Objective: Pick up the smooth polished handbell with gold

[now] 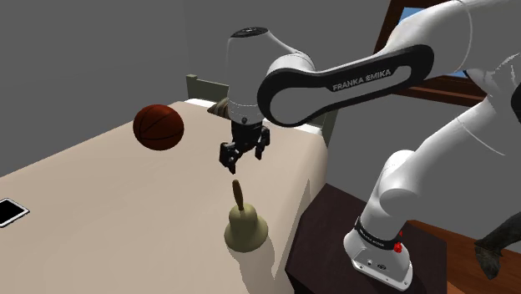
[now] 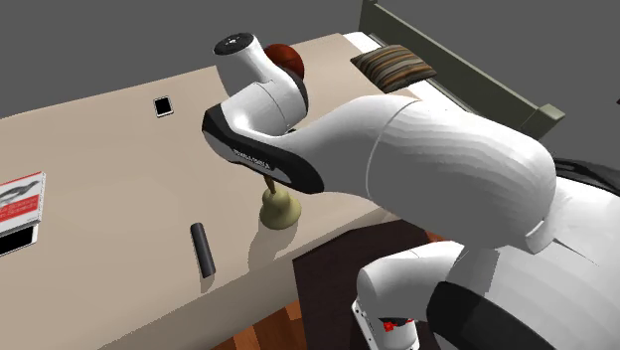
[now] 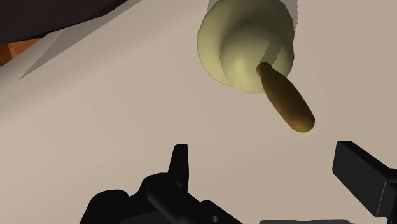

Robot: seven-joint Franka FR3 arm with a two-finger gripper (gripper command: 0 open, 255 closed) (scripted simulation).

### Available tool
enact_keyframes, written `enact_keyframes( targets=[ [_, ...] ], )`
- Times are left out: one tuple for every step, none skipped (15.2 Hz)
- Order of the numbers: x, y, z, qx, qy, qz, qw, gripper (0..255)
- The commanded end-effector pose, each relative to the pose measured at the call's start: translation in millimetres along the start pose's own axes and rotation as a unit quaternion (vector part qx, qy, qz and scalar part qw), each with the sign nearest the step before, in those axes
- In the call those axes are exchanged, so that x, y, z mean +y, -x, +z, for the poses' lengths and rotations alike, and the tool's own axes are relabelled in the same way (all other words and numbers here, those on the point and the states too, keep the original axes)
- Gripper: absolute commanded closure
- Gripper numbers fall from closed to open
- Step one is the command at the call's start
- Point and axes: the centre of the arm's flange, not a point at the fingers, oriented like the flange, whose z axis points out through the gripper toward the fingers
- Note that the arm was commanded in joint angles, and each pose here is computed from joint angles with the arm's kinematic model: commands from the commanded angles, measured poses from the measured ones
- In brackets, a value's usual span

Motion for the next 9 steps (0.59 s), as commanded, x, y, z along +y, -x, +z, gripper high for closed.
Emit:
enact_keyframes(
  targets=[
    [-26, 0, 14, -0.005, 0.003, 0.006, 1.0000, 0],
    [-38, 1, 21, -0.008, 0.005, 0.009, 0.9999, 0],
    [-38, 1, 21, -0.008, 0.005, 0.009, 0.9999, 0],
    [-39, 1, 26, -0.008, 0.005, 0.009, 0.9999, 0],
    [-39, 2, 31, -0.008, 0.005, 0.009, 0.9999, 0],
    [-40, 2, 36, -0.008, 0.005, 0.009, 0.9999, 0],
    [-40, 3, 42, -0.008, 0.005, 0.009, 0.9999, 0],
    [-40, 3, 47, -0.008, 0.005, 0.009, 0.9999, 0],
    [-41, 4, 52, -0.008, 0.005, 0.009, 0.9999, 0]
  ],
)
